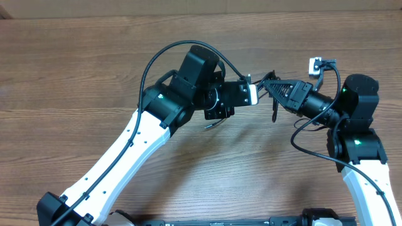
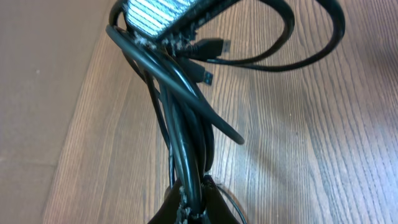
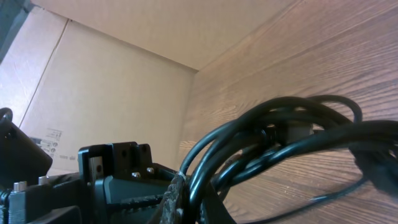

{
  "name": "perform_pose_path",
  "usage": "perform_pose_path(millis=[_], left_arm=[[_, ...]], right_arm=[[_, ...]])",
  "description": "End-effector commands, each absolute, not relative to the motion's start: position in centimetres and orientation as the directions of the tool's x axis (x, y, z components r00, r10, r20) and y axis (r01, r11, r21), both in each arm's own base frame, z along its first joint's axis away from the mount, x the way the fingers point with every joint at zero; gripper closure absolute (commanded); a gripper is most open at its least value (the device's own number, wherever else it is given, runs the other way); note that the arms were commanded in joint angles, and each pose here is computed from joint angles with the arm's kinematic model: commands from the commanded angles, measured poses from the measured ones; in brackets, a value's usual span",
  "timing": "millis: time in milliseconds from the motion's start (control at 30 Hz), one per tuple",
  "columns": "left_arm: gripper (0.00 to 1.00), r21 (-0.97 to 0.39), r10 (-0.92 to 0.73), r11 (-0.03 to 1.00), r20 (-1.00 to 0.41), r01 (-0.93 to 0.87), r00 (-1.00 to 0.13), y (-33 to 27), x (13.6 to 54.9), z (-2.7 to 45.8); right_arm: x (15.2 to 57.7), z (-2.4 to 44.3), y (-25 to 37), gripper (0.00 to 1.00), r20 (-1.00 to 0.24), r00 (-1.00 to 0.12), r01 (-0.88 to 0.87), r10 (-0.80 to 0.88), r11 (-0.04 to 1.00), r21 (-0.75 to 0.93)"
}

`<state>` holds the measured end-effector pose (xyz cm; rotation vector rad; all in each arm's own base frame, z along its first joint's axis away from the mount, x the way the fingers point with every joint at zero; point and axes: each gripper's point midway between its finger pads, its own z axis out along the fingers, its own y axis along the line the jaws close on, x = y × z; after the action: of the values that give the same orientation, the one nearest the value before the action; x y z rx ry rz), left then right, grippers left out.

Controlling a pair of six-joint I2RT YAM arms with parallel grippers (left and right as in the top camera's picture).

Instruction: Untangle cables

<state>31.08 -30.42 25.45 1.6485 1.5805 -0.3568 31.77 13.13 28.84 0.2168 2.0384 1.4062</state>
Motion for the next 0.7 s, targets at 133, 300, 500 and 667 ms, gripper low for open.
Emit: perform_pose_path(millis=[133, 300, 500, 667], left_arm=[[0.96, 0.280, 0.759, 0.151, -0.647, 0.948, 0.071, -29.0, 30.4, 23.9], [0.96, 0.226, 0.789, 0.139, -0.613, 0.964, 0.030, -28.1, 29.2, 22.7], [0.96, 0.185, 0.803, 0.211, -0.593, 0.960, -0.062, -27.3, 29.3, 22.1], [0.96, 0.146, 0.789, 0.237, -0.606, 0.961, -0.102, -27.1, 29.2, 22.1]], right_arm=[[32.2, 33.1, 13.2, 0.96, -0.533, -0.698, -0.375, 0.477, 0.390, 0.841], [32.4, 36.1, 13.2, 0.96, -0.574, -0.641, -0.457, 0.510, 0.347, 0.819], [32.6, 37.6, 12.8, 0.96, -0.565, -0.619, -0.470, 0.546, 0.319, 0.823], [33.3, 37.6, 11.4, 0.96, -0.541, -0.602, -0.435, 0.588, 0.326, 0.839]])
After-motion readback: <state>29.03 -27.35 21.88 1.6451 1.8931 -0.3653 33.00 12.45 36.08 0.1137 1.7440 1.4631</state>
